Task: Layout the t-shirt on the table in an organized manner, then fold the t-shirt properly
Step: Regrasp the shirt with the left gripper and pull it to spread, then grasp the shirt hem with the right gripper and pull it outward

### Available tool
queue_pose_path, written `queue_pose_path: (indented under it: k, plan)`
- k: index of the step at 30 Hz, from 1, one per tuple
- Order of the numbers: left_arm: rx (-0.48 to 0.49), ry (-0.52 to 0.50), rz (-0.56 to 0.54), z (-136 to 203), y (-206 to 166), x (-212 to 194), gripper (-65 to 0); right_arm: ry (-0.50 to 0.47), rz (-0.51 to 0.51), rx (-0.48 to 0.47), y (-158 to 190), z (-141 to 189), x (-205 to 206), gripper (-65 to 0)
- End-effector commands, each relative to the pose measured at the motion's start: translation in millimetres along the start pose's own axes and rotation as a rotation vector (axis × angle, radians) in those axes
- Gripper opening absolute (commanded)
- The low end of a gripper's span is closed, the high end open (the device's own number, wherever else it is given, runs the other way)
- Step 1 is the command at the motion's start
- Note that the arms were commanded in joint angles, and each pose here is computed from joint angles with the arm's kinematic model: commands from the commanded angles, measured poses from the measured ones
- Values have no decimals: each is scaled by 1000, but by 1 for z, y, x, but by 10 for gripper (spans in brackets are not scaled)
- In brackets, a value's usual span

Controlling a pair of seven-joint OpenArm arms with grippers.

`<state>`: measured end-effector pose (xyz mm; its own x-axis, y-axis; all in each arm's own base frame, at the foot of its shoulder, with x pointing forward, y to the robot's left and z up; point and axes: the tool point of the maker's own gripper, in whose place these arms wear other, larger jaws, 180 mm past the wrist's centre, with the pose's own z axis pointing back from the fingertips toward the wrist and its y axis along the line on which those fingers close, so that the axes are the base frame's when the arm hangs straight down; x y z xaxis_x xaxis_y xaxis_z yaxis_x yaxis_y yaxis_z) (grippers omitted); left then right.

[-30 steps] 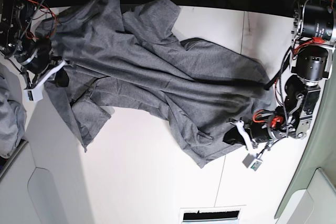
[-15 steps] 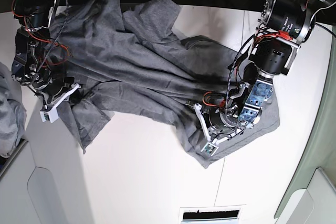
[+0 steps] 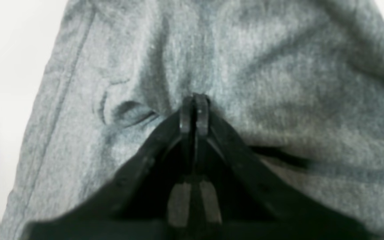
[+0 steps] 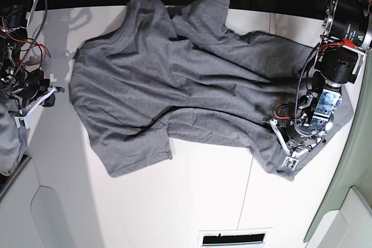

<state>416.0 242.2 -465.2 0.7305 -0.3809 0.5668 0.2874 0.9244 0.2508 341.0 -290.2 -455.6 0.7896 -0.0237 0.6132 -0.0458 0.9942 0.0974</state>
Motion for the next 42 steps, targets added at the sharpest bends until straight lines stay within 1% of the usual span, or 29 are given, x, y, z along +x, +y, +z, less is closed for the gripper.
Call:
queue_pose_path:
  k: [1, 3, 5, 8, 13, 15, 18, 19, 22, 25, 26, 29, 34, 37, 42]
  plan:
    - [10, 35, 6, 2, 8, -2, -641, -56, 7, -14, -9, 6, 23, -650]
    - [3, 49, 20, 2, 6, -3, -641, -72, -16, 3, -6, 6, 26, -650]
    - [-27, 31, 35, 4, 0, 4, -641, -106, -59, 42, 1, 7, 32, -650]
    - [-97, -21, 36, 11, -14, 29, -641, -157, -111, 107, 13, 8, 42, -650]
    - [-159, -123, 68, 32, -18, 73, -631, -201, -153, 192, 40, 6, 51, -650]
    - [-196, -152, 100, 40, -18, 84, -599, -209, -156, 222, 54, 3, 52, -650]
    - [-286, -191, 147, 50, -25, 96, -513, -211, -164, 258, 75, -3, 52, -650]
    - [-316, -203, 164, 53, -28, 99, -497, -207, -159, 259, 79, -5, 51, -650]
    - [-382, -226, 179, 58, -38, 103, -496, -183, -123, 246, 85, -10, 46, -650]
    - [-439, -224, 187, 60, -49, 98, -496, -142, -71, 207, 79, -12, 36, -650]
    - [-448, -215, 191, 60, -52, 93, -496, -129, -69, 202, 77, -12, 31, -650]
    - [-468, -184, 199, 57, -61, 75, -496, -83, -80, 190, 66, -9, 9, -650]
    - [-581, -193, 194, 66, -88, 59, -496, -13, -121, 172, 45, 3, -36, -650]
    - [-601, -215, 164, 76, -100, 58, -496, 18, -152, 157, 27, 15, -60, -650]
    - [-641, -255, 93, 100, -125, 56, -496, 80, -154, 117, 0, 36, -95, -650]
